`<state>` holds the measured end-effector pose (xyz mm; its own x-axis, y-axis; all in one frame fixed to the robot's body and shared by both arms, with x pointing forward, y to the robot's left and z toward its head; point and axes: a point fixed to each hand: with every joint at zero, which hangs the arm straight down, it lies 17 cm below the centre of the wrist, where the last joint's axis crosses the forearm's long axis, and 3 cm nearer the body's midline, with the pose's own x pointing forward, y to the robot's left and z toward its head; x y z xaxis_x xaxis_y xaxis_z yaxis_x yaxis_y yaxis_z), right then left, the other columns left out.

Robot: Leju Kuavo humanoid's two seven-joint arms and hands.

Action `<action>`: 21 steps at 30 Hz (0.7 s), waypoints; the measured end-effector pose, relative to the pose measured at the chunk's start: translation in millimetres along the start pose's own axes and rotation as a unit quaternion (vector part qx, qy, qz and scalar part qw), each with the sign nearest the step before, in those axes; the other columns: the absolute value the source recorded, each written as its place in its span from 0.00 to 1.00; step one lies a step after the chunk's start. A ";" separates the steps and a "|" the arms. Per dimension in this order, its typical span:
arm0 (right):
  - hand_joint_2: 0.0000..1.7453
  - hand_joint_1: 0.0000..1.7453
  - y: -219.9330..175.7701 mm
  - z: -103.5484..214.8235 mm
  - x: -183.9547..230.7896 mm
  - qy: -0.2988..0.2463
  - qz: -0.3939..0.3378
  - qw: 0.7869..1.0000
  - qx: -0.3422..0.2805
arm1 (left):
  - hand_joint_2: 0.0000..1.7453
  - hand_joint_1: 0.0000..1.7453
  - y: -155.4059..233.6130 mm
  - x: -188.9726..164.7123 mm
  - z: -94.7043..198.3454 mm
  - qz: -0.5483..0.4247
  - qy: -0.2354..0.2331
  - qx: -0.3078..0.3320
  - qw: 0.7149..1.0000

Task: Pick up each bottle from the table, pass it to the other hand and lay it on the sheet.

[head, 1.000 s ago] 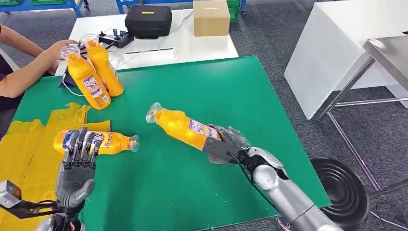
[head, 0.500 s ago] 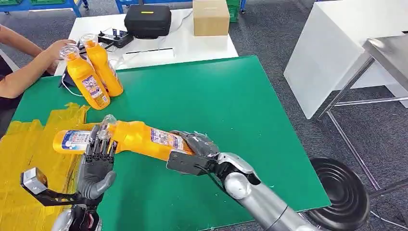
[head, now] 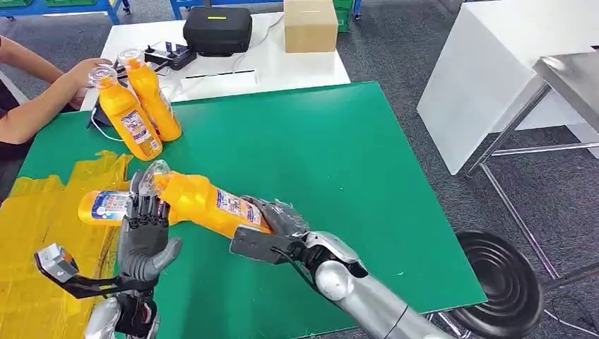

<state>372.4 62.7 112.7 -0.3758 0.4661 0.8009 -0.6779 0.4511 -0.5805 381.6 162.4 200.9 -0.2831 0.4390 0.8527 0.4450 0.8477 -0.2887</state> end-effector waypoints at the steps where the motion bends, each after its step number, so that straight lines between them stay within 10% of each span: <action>1: 1.00 1.00 2.0 -0.6 0.6 0.000 0.000 1.000 0.002 | 1.00 0.00 -0.3 0.1 -0.2 0.001 0.000 0.000 1.000; 21: 1.00 1.00 37.9 -15.6 26.5 -0.021 0.011 0.999 0.037 | 1.00 0.00 -13.3 -43.2 7.4 0.051 0.072 -0.025 0.996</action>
<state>346.6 104.1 109.7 -0.4169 0.4427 0.7939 -0.7127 0.3828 -0.5878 381.6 134.4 164.6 -0.1115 0.4722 0.8744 0.5089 0.7829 -0.3579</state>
